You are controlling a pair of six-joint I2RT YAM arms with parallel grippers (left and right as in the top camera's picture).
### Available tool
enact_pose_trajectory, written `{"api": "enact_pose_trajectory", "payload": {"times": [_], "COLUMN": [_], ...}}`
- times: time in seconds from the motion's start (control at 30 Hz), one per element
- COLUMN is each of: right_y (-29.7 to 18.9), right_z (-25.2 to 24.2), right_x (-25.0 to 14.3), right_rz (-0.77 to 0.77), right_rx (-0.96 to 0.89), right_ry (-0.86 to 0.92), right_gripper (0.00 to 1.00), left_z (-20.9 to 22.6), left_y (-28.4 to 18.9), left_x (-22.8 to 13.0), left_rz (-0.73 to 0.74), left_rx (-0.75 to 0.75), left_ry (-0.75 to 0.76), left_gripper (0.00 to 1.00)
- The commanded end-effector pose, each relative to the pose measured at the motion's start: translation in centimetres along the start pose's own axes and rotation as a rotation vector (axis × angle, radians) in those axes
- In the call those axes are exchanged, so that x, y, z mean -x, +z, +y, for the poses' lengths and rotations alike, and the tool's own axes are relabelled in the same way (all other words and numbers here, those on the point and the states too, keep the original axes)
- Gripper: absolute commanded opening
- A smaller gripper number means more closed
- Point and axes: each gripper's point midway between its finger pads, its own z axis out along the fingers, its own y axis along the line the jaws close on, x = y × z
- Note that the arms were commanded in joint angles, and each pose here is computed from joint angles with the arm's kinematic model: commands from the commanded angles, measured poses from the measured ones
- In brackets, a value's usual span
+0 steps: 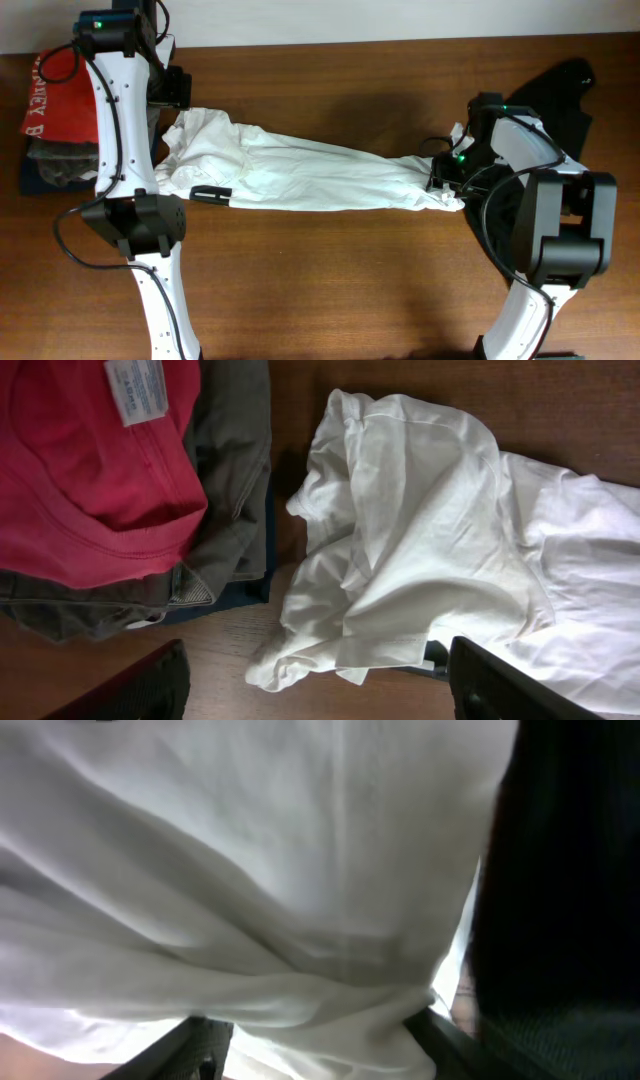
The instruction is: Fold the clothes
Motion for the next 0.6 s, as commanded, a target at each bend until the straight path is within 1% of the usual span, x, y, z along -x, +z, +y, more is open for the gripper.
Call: {"api": "enact_pose_trajectory", "payload": {"times": [0.0, 0.03, 0.07, 0.1, 0.13, 0.17, 0.2, 0.3, 0.4, 0.57], "right_y": [3.5, 3.6, 3.8, 3.8, 3.8, 3.7, 3.5, 2.2, 0.6, -2.8], "right_z": [-1.8, -1.9, -1.8, -1.7, -1.7, -1.7, -1.8, -2.1, -2.2, -3.6], "right_x": [-1.1, -1.1, -1.2, -1.3, -1.2, -1.1, -0.9, 0.3, 1.1, 2.3], "right_rz": [0.048, 0.048, 0.048, 0.049, 0.048, 0.042, 0.037, 0.009, -0.009, -0.035], "right_rx": [-0.051, -0.049, -0.045, -0.04, -0.034, -0.031, -0.027, 0.053, 0.113, 0.115], "right_ry": [0.036, 0.036, 0.036, 0.037, 0.037, 0.045, 0.058, 0.105, 0.092, 0.078], "right_gripper": [0.61, 0.61, 0.5, 0.38, 0.16, 0.04, 0.04, 0.04, 0.04, 0.04], "left_z": [0.4, 0.4, 0.4, 0.4, 0.5, 0.5, 0.5, 0.6, 0.6, 0.8], "left_y": [-1.6, -1.6, -1.6, -1.6, -1.6, -1.6, -1.6, -1.7, -2.2, -3.5], "left_x": [0.2, 0.2, 0.2, 0.3, 0.3, 0.4, 0.6, 0.7, 0.7, 0.9], "left_rz": [-0.037, -0.037, -0.039, -0.04, -0.042, -0.047, -0.052, -0.061, -0.07, -0.102], "left_rx": [0.008, 0.008, 0.008, 0.008, 0.009, 0.009, 0.009, 0.01, 0.01, 0.012], "left_ry": [-0.021, -0.021, -0.022, -0.022, -0.025, -0.034, -0.047, -0.06, -0.066, -0.081], "left_gripper": [0.83, 0.83, 0.83, 0.83, 0.83, 0.83, 0.86, 0.86, 0.86, 0.87]}}
